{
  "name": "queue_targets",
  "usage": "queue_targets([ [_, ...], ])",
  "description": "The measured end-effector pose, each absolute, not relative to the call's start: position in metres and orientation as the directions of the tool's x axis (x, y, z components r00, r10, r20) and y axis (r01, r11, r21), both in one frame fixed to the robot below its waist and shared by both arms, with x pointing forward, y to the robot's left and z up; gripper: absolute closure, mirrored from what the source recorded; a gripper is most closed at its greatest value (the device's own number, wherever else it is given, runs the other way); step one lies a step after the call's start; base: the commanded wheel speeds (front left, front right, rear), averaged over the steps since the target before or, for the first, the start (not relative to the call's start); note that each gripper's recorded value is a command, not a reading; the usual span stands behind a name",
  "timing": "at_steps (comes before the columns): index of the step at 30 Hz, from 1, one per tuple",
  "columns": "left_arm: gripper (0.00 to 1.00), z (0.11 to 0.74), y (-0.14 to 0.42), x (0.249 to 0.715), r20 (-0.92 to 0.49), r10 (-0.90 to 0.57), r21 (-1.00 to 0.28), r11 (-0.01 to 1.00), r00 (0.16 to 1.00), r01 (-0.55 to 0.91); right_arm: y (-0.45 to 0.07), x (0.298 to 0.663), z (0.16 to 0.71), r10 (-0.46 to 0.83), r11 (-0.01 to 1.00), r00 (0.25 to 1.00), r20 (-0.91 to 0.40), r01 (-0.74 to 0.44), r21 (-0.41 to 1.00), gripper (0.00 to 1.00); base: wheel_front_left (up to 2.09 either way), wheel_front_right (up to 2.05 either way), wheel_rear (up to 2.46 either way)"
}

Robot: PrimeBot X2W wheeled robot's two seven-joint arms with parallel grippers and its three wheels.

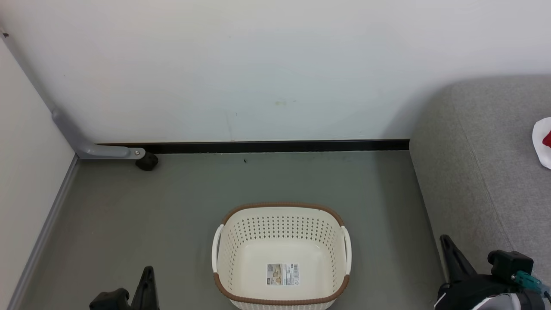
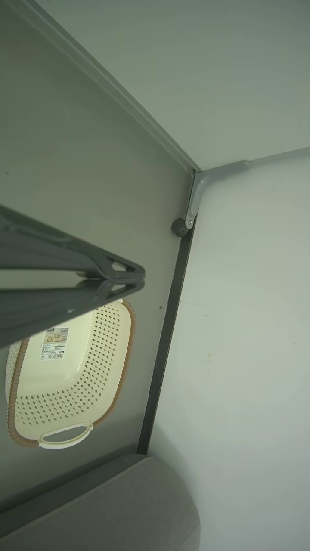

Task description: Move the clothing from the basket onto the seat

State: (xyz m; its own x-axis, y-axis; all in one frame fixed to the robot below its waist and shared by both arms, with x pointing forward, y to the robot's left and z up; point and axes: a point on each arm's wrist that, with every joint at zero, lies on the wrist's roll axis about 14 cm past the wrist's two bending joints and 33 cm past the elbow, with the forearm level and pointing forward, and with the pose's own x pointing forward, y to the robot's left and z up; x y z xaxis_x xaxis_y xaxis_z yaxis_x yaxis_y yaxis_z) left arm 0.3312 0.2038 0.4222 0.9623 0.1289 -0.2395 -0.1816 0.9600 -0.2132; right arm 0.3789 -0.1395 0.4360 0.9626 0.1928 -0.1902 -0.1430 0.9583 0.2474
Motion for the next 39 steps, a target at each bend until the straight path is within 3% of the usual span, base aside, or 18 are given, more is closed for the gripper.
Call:
queue_targets([
  [18, 1.0, 0.417, 0.203, 0.335, -0.3, 0.117, -0.449, 0.858, 0.947, -0.248, -0.155, 0.384, 0.441, 0.118, 0.879, 0.972, -0.204, -0.006, 0.478, 1.0, 0.0, 0.0, 0.0],
  [39, 1.0, 0.424, 0.2, 0.345, -0.306, 0.08, -0.685, 0.673, 0.949, -0.278, -0.17, 0.387, 0.451, 0.065, 0.693, 0.978, -0.198, 0.099, 0.715, 1.0, 0.0, 0.0, 0.0],
])
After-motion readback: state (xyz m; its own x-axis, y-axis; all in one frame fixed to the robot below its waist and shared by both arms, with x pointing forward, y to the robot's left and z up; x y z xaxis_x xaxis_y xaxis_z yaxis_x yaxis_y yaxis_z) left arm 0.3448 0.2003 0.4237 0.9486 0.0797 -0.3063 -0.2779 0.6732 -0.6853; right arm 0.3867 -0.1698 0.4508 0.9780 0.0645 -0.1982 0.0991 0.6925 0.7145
